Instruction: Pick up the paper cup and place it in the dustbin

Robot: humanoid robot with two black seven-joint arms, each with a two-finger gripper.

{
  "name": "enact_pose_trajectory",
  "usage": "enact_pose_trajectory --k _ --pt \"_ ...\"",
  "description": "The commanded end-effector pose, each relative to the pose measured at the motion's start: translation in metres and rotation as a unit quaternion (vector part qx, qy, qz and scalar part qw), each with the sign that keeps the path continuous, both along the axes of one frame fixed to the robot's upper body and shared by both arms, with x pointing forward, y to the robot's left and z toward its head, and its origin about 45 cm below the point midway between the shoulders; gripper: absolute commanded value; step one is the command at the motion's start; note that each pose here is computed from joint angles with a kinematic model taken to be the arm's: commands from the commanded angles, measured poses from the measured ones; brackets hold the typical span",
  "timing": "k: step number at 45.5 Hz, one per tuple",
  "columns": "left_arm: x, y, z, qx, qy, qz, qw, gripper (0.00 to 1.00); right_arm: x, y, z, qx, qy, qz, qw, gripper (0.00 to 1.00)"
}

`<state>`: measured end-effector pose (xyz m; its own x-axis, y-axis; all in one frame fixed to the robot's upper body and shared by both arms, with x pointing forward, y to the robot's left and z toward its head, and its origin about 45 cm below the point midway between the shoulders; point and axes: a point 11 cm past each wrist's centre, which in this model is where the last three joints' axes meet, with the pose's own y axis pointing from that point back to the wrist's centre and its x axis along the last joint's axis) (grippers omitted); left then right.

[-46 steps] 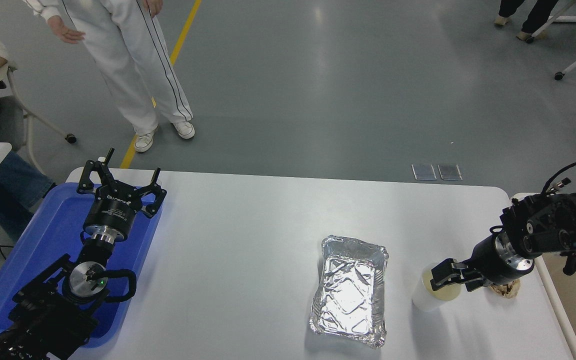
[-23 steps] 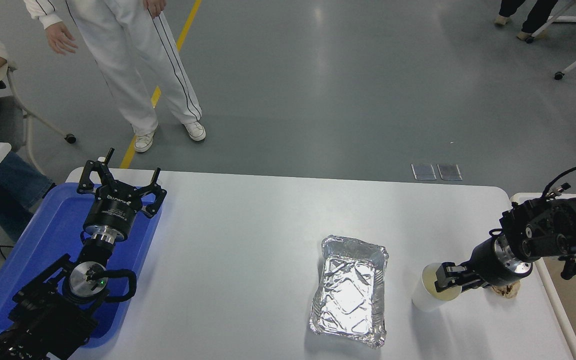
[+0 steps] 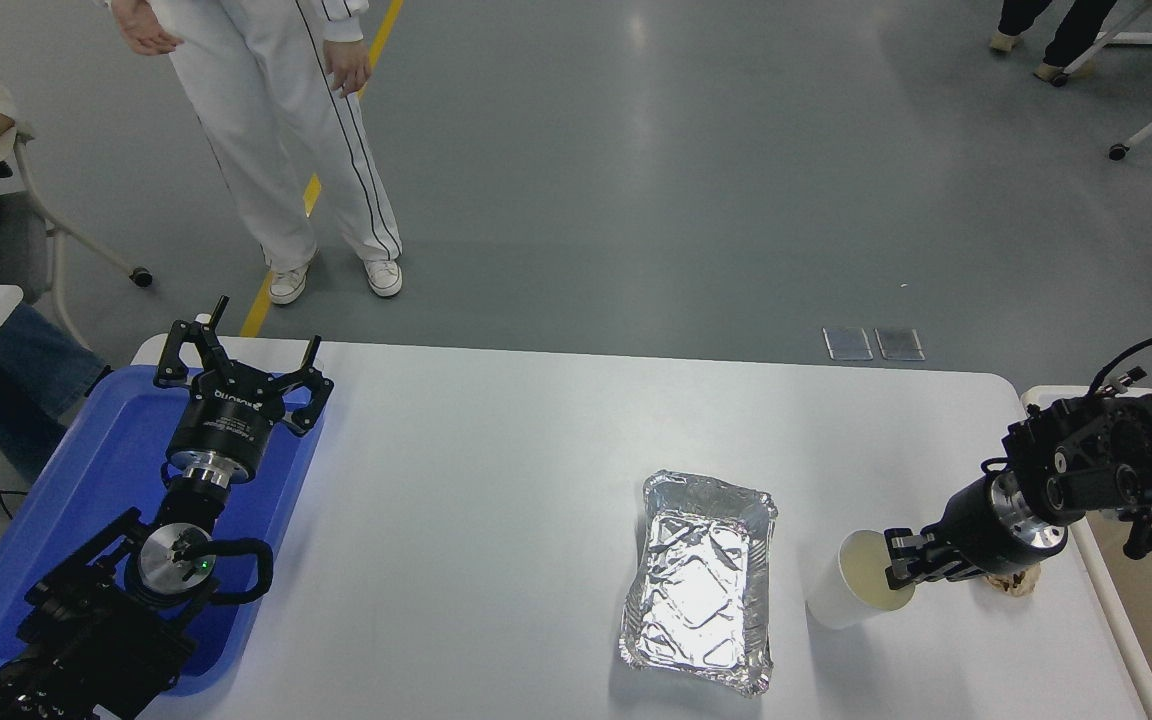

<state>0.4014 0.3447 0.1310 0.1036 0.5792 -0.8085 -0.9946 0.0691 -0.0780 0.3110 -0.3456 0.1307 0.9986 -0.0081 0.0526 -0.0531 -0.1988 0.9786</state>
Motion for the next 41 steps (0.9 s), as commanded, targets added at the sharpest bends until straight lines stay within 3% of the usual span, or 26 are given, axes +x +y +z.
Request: enact_pose_trajectory --k 1,22,41 --pt "0.0 0.0 0.0 0.0 0.0 0.0 1.0 1.0 0.006 -0.003 0.012 0.004 -0.001 -0.011 1.0 0.0" --pt "0.0 -0.001 0.0 0.0 0.0 -0.001 1.0 1.0 0.033 -0.017 0.116 -0.018 0.058 -0.029 0.998 0.0" --pt "0.0 0.0 0.0 0.0 0.0 -0.001 1.0 1.0 0.08 -0.012 0.241 -0.026 -0.098 -0.005 0.995 0.0"
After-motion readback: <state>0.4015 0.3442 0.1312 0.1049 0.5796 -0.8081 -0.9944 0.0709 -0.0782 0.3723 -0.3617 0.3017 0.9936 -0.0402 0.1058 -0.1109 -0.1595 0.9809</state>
